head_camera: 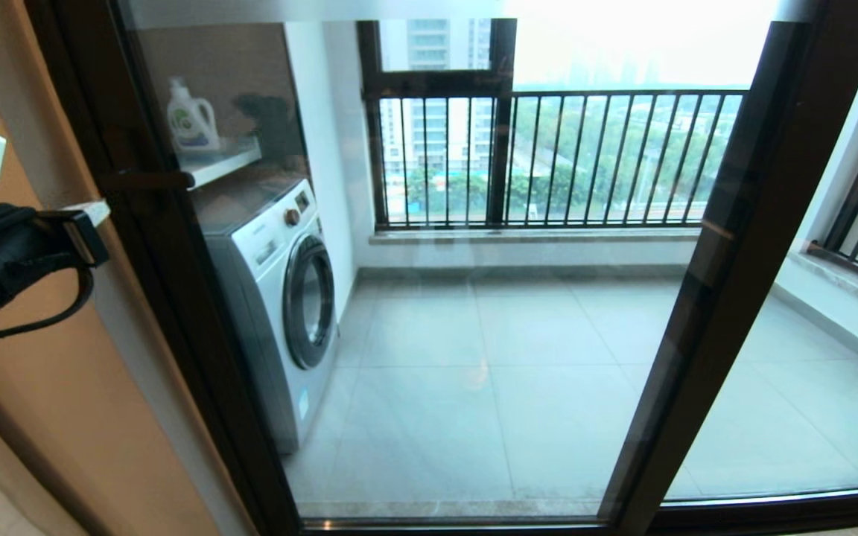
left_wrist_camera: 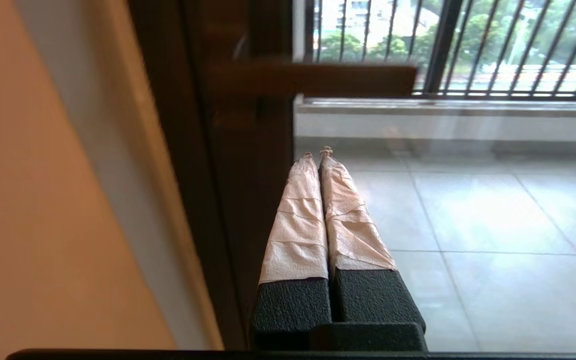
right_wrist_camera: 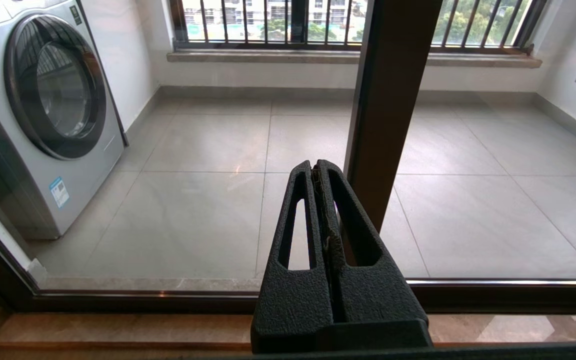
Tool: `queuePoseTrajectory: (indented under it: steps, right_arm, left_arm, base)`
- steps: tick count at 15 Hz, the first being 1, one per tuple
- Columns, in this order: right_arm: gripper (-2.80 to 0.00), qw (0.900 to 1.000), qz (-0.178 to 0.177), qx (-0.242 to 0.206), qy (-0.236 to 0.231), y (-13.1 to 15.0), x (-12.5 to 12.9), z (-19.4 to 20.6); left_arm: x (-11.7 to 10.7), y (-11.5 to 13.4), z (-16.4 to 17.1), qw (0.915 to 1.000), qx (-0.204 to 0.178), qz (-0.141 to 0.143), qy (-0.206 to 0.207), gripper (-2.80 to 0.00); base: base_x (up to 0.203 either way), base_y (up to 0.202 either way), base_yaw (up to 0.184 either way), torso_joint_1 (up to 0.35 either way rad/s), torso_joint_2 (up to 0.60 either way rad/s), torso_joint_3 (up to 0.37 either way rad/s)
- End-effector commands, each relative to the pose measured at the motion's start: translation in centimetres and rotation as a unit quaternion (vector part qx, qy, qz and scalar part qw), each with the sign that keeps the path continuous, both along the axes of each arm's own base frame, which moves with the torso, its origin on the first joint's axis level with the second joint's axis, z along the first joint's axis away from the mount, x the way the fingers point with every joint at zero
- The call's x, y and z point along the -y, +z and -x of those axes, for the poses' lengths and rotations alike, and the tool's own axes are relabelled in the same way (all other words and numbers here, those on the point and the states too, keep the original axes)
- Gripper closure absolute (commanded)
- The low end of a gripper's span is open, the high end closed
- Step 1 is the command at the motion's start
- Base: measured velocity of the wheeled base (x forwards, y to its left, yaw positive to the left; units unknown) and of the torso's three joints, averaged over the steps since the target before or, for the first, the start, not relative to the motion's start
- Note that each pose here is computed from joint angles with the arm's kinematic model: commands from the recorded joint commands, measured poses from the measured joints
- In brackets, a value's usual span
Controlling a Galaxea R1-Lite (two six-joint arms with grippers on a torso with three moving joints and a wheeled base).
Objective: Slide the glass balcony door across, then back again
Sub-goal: Open the slid door
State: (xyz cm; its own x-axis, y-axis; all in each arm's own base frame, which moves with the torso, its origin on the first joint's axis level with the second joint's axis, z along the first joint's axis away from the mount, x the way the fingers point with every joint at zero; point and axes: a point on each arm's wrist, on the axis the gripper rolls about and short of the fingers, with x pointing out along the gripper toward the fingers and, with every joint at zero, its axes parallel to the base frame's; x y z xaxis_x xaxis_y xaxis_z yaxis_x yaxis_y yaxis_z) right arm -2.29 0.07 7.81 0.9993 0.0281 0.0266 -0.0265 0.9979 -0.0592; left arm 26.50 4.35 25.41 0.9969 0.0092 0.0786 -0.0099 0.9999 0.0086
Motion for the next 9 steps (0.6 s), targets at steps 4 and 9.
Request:
queuePoseTrajectory:
  steps: [4, 9]
  right_arm:
    - [0.00, 1.000, 0.001, -0.006, 0.001, -0.3, 0.0, -0.1]
    - [0.00, 1.000, 0.000, -0.006, 0.001, -0.3, 0.0, -0.1]
  left_arm:
    - [1.7, 4.3, -0.9, 0.9983, 0.049, -0.006, -0.029, 0.00]
    - [1.7, 3.0, -6.7, 0.9992, 0.017, -0.001, -0.037, 0.00]
  base:
    - [0.000, 0.000, 0.000, 0.000, 0.00, 0.000]
    - [0.000, 0.000, 0.000, 0.000, 0.00, 0.000]
